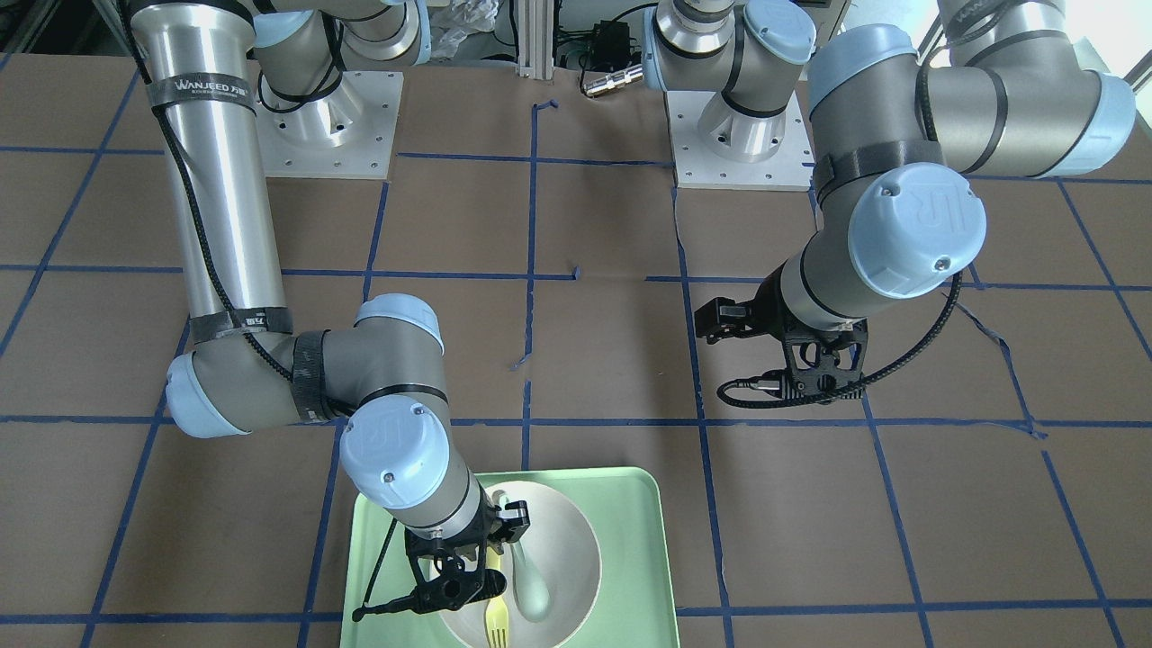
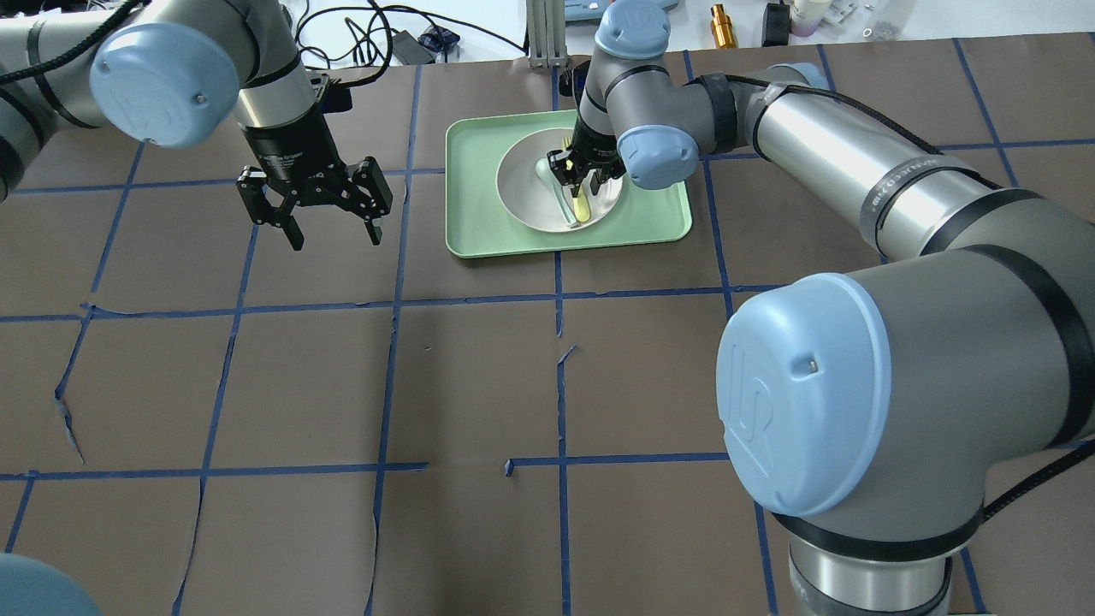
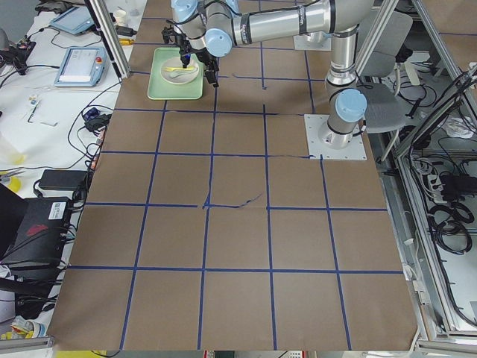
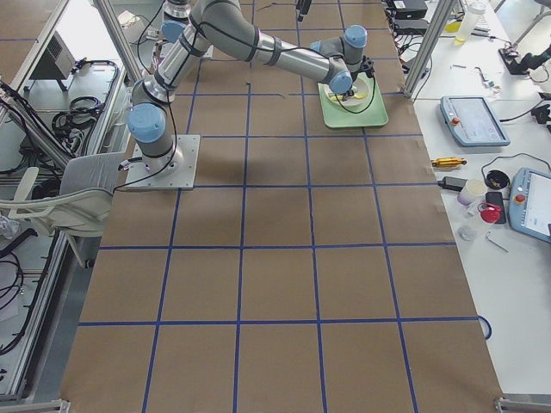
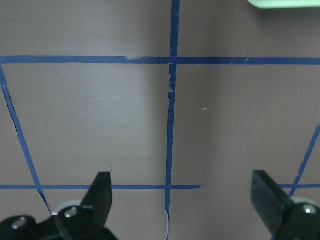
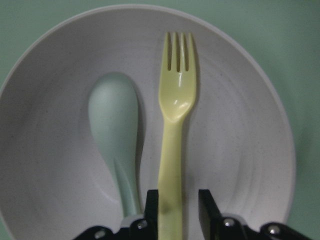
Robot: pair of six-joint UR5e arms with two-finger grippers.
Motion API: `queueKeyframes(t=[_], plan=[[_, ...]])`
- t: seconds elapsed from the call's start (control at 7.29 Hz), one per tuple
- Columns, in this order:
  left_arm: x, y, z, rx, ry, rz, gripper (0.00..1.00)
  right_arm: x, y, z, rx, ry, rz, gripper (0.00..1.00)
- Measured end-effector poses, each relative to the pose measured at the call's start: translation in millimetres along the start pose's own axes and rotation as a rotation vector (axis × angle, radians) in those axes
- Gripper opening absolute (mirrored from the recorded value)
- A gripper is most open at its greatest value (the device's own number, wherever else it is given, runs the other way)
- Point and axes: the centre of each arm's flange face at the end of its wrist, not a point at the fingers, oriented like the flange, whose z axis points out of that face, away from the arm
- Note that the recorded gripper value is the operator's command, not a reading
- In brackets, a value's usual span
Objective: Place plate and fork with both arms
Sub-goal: 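Lower the right gripper and grasp the yellow fork handle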
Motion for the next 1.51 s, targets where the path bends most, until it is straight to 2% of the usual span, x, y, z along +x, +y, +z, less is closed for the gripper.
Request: queueKeyframes(t=[0.55, 0.69, 0.82, 1.51], plan=[[0.0, 0.0, 0.0, 0.000, 0.000, 0.001, 1.00, -0.6, 0.9, 9.9, -0.012, -0.002, -0.002, 0.40], [0.0, 0.0, 0.0, 0.000, 0.000, 0.001, 1.00, -0.4, 1.0, 11.4, -0.014, -0.002, -0.002, 0.32], [-0.2, 0.0, 0.0, 0.000, -0.001, 0.001, 1.00, -0.3, 1.1, 11.9, -0.015, -0.001, -0.002, 0.00], [-2.1, -0.3, -0.1, 0.000, -0.006, 0.000, 1.00, -0.9, 1.2, -0.7, -0.004, 0.011, 0.013, 0.00]])
